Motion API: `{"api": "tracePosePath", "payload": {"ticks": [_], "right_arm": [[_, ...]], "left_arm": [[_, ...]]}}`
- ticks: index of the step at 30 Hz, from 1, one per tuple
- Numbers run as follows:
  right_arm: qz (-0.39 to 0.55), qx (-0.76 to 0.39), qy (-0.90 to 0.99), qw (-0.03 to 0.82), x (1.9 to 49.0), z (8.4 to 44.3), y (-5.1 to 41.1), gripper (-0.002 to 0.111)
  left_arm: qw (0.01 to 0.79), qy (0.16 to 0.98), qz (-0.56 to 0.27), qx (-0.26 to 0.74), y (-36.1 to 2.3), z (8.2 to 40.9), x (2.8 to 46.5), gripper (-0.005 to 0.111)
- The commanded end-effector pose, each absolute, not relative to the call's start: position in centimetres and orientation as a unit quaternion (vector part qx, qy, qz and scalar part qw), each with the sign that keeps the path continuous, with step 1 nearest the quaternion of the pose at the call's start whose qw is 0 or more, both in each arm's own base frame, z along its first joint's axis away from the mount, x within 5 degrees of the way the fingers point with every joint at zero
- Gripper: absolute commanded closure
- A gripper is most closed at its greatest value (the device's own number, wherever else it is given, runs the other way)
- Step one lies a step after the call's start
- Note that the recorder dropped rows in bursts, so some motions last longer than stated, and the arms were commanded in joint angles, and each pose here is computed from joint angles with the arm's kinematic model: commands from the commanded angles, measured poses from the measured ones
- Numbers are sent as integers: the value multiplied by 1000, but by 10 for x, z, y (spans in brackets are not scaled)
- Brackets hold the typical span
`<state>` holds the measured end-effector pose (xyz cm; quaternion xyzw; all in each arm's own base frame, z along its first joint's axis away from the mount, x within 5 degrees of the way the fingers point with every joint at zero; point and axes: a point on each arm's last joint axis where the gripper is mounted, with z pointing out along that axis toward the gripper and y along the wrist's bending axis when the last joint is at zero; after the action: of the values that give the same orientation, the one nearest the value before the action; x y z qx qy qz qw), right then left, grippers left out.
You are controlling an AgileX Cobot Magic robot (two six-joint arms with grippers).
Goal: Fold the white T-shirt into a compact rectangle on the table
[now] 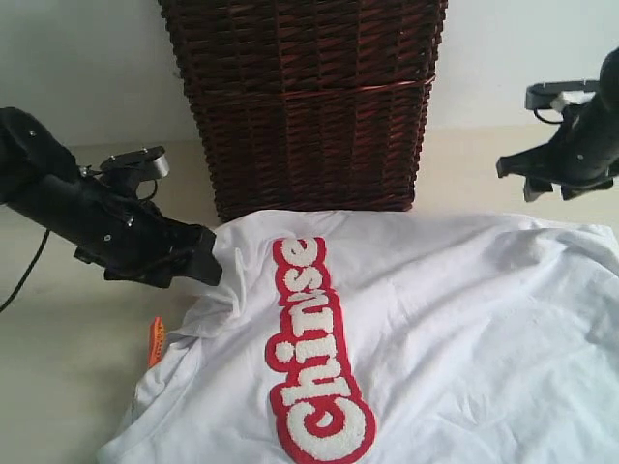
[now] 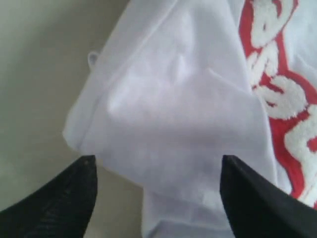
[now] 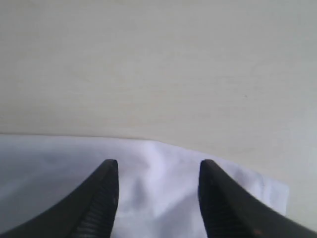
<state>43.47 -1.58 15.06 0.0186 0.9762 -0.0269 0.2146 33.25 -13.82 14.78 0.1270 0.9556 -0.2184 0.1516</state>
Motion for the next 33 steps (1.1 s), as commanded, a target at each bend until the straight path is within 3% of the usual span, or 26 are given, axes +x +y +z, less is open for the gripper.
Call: {"api": "tracePosePath", "payload": {"ticks": [1, 3, 5, 8, 9, 15, 20, 23, 28, 33], "right_arm": [[-18, -12, 968, 250, 425, 198, 14, 59], [-15, -23, 967, 253, 421, 208, 23, 59], [-16, -37, 967, 252, 418, 213, 30, 59], [-15, -42, 968, 246, 416, 214, 32, 61], [-15, -42, 969, 242, 416, 213, 32, 61], [16, -60, 972, 228, 413, 211, 38, 64], [146, -142, 964, 168, 399, 211, 63, 65], [235, -207, 942, 123, 385, 215, 82, 65], [292, -306, 905, 44, 353, 204, 127, 69], [234, -378, 896, 8, 324, 179, 161, 89]], "left_arm": [[152, 952, -238, 119, -146, 135, 351, 39], [154, 950, -238, 129, -148, 129, 356, 46], [162, 948, -233, 146, -149, 128, 359, 63], [171, 947, -228, 150, -141, 134, 365, 101], [175, 945, -228, 155, -137, 139, 367, 106], [214, 946, -195, 147, -100, 179, 377, 106], [233, 950, -177, 110, -63, 195, 383, 104], [214, 956, -154, 128, -44, 193, 381, 91], [201, 970, -111, 78, -18, 190, 381, 45], [202, 973, -108, 31, -7, 198, 379, 47]]}}
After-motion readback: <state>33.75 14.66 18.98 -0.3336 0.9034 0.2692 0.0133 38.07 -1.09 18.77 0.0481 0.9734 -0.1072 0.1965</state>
